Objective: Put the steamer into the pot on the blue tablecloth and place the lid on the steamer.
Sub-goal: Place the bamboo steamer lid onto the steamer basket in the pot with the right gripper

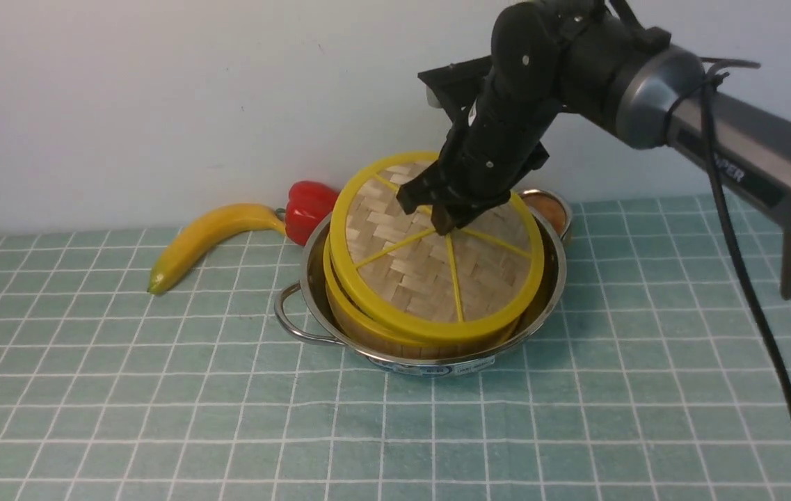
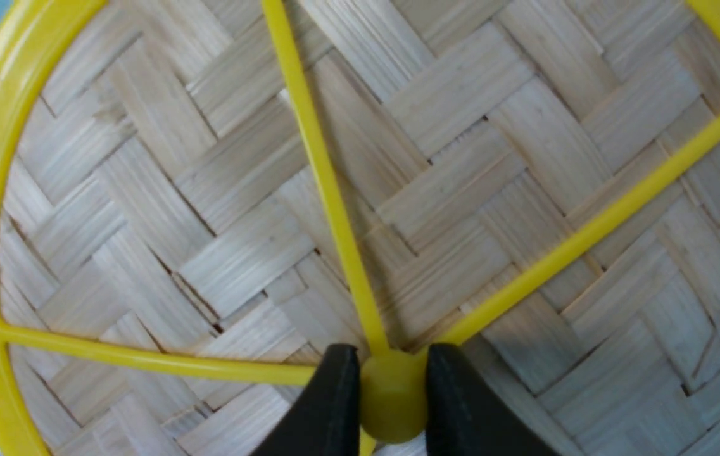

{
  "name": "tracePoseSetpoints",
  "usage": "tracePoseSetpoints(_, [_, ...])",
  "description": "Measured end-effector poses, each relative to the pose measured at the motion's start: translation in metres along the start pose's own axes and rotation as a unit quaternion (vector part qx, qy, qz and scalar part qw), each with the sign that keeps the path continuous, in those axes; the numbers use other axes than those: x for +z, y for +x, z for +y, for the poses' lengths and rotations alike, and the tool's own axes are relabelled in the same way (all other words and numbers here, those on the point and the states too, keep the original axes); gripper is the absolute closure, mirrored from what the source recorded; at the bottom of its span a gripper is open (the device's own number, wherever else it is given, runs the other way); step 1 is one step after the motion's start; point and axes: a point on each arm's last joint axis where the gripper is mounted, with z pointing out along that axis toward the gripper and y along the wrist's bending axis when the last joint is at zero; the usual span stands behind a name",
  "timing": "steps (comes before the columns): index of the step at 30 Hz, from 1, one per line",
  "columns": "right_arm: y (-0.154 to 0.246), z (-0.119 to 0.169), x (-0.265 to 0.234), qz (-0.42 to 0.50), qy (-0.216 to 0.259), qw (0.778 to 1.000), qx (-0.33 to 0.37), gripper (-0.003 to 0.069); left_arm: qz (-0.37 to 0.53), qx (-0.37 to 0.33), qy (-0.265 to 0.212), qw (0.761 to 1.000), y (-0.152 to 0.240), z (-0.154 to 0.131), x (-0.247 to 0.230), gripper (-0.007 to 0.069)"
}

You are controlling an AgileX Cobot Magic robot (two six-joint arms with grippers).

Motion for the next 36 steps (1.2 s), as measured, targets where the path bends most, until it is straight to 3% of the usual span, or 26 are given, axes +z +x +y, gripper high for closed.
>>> tracePoseSetpoints(36, [-0.002,0.004,0.014,0.002,-0.026,0.999,-0.032,0.0514,0.000,0.000,0.000,1.000,0.000,0.000,0.000,0.0634])
